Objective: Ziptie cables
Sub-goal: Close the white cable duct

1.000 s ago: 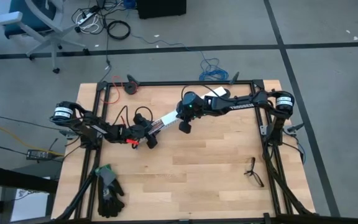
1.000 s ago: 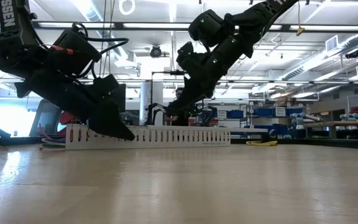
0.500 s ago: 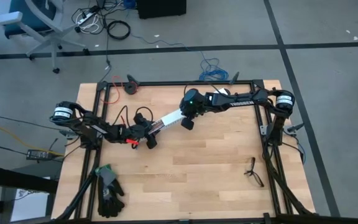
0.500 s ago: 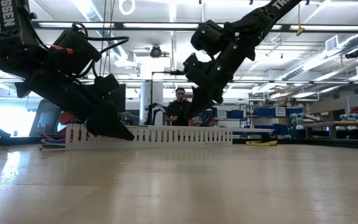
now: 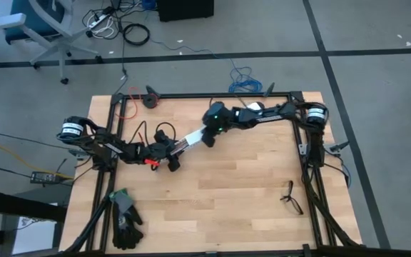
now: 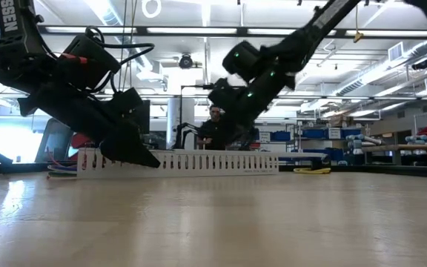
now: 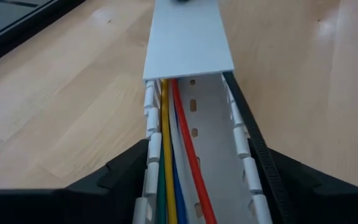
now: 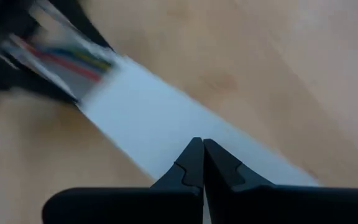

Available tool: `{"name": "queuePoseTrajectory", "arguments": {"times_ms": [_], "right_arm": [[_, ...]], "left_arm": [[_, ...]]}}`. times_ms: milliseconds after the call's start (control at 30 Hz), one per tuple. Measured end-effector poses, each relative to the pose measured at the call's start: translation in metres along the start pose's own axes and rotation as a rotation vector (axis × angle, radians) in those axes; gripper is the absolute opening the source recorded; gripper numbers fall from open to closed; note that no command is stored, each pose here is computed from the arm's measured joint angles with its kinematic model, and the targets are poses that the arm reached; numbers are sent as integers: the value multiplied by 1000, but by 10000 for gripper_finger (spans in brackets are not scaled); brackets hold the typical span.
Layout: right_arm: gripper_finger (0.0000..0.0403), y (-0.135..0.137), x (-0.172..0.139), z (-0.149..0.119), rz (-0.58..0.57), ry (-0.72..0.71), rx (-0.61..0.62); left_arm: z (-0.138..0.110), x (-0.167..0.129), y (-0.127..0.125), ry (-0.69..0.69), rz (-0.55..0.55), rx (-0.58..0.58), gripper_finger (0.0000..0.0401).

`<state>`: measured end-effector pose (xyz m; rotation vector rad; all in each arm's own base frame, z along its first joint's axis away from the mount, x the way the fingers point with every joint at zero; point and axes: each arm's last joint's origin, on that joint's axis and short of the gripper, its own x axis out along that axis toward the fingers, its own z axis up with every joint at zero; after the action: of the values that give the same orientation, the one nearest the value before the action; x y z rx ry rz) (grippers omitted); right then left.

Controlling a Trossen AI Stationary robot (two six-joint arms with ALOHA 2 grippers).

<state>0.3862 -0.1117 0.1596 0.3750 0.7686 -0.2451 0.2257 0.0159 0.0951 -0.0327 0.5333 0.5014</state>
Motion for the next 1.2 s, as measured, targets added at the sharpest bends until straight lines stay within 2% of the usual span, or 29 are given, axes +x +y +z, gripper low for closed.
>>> {"name": "queuePoseTrajectory", "arguments": {"times_ms": [133, 233, 333, 433, 500, 633, 700, 767, 867, 967, 1033, 1100, 1200], "right_arm": [[0, 16, 33, 3, 124, -86, -37], [0, 27, 38, 8, 173, -147, -116], [0, 38, 27, 16, 179, -217, -189], [0, 47, 1, 30, 62, -283, -252], [0, 45, -17, 35, -49, -275, -262], [0, 32, -45, 26, -238, -83, -220], [0, 22, -53, 22, -279, -3, -168], [0, 11, -45, 19, -215, 42, -116], [0, 5, -10, 12, -16, 50, -78], [0, 17, 21, 16, 153, -3, -106], [0, 30, 34, 21, 206, -80, -180], [0, 41, 34, 27, 245, -168, -229], [0, 53, 15, 41, 220, -278, -275]], "left_arm": [[0, 0, 0, -1, -3, -1, 252], [0, 0, 0, -2, -7, -2, 252], [0, 0, -1, -1, -20, -17, 252], [1, 0, -1, -1, -27, -24, 252], [0, 0, -1, 1, -26, -24, 252], [0, 0, -1, 2, -26, -25, 252], [0, 0, -1, 2, -26, -25, 252], [0, 0, -1, 2, -30, -26, 252], [1, 0, -1, 0, -34, -28, 252], [0, 0, -1, -3, -35, -30, 252], [0, 0, -1, -4, -37, -32, 252], [1, 0, -2, -6, -49, -34, 252], [1, 0, -2, -5, -54, -35, 252]]}}
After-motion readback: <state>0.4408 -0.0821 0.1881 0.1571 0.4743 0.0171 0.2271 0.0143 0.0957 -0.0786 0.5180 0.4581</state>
